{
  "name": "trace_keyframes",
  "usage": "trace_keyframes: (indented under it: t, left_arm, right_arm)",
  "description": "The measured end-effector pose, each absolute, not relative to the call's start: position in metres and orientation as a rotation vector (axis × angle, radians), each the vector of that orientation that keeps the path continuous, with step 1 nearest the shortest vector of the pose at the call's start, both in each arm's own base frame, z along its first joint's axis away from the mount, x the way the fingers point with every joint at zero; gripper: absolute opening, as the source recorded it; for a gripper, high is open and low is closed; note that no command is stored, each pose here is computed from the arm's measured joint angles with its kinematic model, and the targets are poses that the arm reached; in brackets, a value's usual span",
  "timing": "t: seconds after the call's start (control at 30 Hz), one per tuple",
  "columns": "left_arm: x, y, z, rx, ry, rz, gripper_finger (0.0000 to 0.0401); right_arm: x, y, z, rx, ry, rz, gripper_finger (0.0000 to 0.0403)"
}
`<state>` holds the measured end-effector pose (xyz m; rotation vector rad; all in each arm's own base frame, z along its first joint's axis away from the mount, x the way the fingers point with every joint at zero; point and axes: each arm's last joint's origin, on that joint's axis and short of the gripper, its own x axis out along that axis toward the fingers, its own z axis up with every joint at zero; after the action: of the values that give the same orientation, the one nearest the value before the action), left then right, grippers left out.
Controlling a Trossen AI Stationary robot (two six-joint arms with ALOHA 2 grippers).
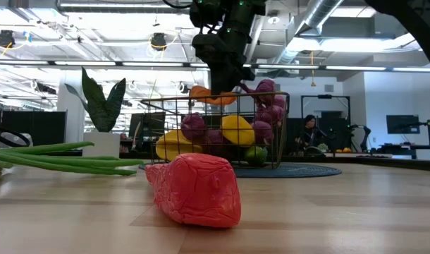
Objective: Build produce basket
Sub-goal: Put the yellow chili pepper into the wire basket
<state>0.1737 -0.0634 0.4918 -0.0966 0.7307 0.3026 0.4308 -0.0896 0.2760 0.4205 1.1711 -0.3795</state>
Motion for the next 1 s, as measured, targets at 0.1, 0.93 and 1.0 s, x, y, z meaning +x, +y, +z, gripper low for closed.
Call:
trace_keyframes:
  t: [0.1,0.93,1.0]
  left_arm:
    - [0.174,-0.063,0.492,-0.097,0.731,0.303,0.0329]
    - [0.174,-0.063,0.492,-0.092,0.725,0.313,0.0329]
    - [0.174,-0.063,0.492,-0.092,0.725,0.313,0.0329]
  right_arm:
    - [0.431,-0.091,0.276,0.423,1.162,-0.382,0.0099]
    - [0.444,-0.076,0.28,0.483,1.052,-0.384,0.0018]
    - [0.445,-0.076,0.281,0.501,1.029,-0.395,0.0018]
